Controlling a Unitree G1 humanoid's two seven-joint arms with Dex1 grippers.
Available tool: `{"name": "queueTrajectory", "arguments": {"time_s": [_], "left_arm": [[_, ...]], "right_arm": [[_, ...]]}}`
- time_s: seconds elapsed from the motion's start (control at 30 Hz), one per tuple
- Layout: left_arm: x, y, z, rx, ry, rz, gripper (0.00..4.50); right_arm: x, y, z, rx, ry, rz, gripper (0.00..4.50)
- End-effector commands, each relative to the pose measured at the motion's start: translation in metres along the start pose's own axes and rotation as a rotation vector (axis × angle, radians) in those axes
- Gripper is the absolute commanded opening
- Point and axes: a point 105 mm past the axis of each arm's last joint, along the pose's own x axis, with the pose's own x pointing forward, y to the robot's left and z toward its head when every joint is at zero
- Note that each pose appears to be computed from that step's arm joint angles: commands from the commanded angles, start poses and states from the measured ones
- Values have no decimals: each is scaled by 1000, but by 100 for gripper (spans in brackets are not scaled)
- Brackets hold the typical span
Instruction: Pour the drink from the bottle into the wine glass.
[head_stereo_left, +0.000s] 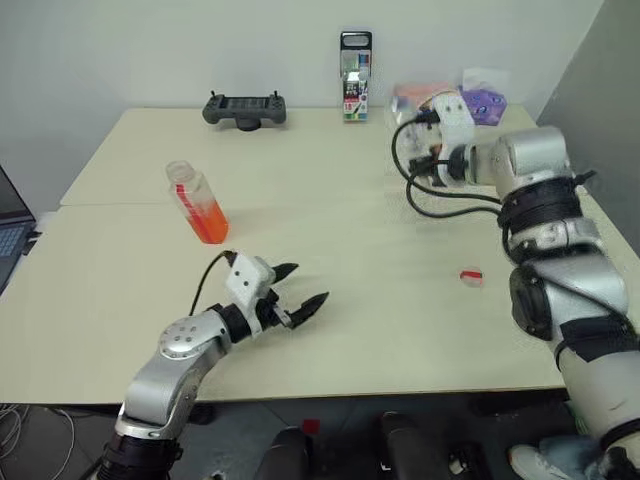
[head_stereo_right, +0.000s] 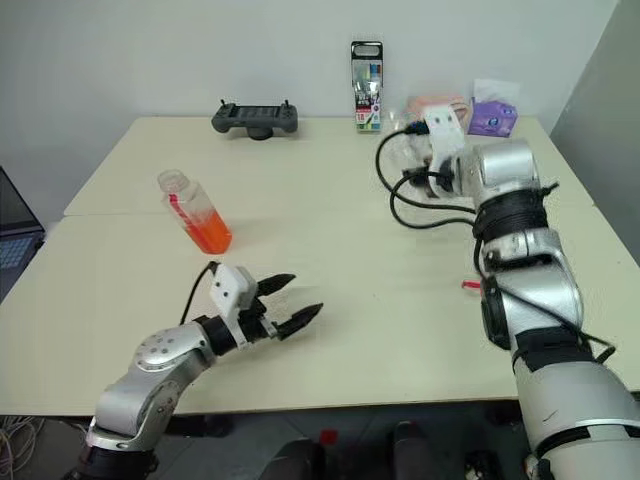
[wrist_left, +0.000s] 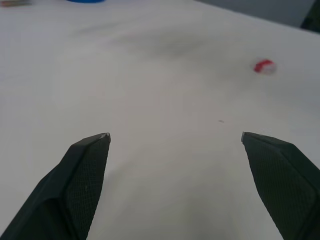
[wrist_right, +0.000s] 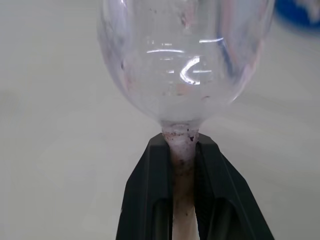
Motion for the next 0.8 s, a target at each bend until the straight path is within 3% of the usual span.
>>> {"name": "queueTrajectory", "arguments": {"time_s": [0.03,0.17,0.27,0.37,0.6,0.8], "left_arm": [[-24,1,33,17,-89,5,450],[-47,15,42,46,-68,76,450],[-57,22,43,53,-43,104,450],[-59,27,37,70,3,107,450],[-46,25,38,62,0,82,450],[-41,25,38,60,2,70,450]], "right_arm": [[-9,48,14,-63,-318,60,22],[-16,71,-7,150,-436,85,22],[-15,78,-25,206,-470,53,22],[-7,93,-44,217,-474,52,22],[21,124,-53,181,-425,53,22],[31,122,-72,140,-363,44,22]]}}
